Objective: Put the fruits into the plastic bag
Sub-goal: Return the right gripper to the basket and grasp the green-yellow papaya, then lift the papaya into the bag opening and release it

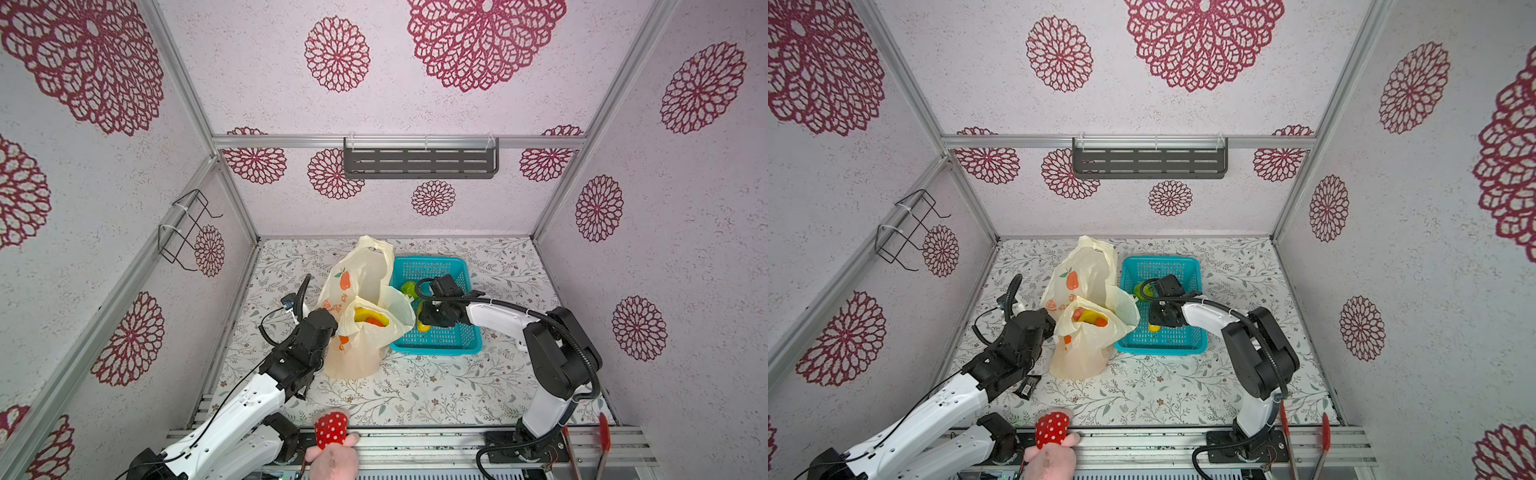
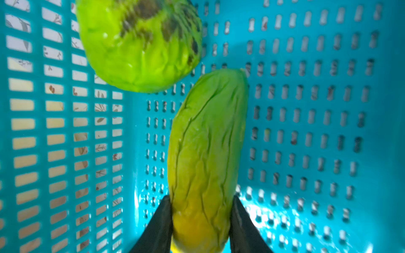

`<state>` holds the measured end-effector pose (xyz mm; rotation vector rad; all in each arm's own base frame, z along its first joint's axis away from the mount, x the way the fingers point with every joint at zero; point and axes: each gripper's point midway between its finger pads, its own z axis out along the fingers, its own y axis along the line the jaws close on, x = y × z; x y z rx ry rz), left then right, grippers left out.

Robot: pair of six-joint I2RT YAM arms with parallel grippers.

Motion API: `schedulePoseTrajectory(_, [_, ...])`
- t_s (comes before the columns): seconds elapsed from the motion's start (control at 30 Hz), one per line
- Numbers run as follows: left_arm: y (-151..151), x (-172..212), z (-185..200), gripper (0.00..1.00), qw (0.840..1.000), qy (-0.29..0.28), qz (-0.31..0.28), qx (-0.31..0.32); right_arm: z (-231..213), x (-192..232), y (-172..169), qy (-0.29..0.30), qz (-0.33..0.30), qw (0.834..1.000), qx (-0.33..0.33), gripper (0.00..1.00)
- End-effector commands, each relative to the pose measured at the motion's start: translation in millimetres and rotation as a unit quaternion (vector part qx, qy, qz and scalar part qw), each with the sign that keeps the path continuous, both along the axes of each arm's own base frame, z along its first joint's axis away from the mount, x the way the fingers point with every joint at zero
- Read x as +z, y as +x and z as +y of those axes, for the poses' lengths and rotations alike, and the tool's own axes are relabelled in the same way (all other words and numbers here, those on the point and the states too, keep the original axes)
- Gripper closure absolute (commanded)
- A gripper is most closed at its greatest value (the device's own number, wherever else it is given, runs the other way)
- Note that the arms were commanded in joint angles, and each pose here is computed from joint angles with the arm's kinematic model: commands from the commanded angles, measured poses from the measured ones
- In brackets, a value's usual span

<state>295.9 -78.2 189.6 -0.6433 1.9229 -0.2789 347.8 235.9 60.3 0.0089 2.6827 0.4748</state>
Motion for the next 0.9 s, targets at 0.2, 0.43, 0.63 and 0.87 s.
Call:
schedulePoseTrajectory(0.2, [0.8,-3.7,-4.1,1.0,1.0,-0.005,0.002,-0.005,-0.9,145.2,15.5,0.092,-0.22,0.971,-0.005,0.74])
schedulePoseTrajectory(0.43, [2.8,-3.2,-4.7,1.0,1.0,0.001,0.002,-0.006,34.0,200.1,-23.1,0.156,-0.292,0.935,0.128,0.72])
schedulePoseTrajectory(0.63, [4.5,-3.1,-6.2,1.0,1.0,0.001,0.002,-0.007,60.9,196.7,-61.2,0.182,-0.299,0.912,0.213,0.72])
schedulePoseTrajectory(0.87, [5.9,-2.3,-7.7,1.0,1.0,0.004,0.003,-0.01,93.9,178.3,-87.9,0.175,-0.273,0.9,0.29,0.71])
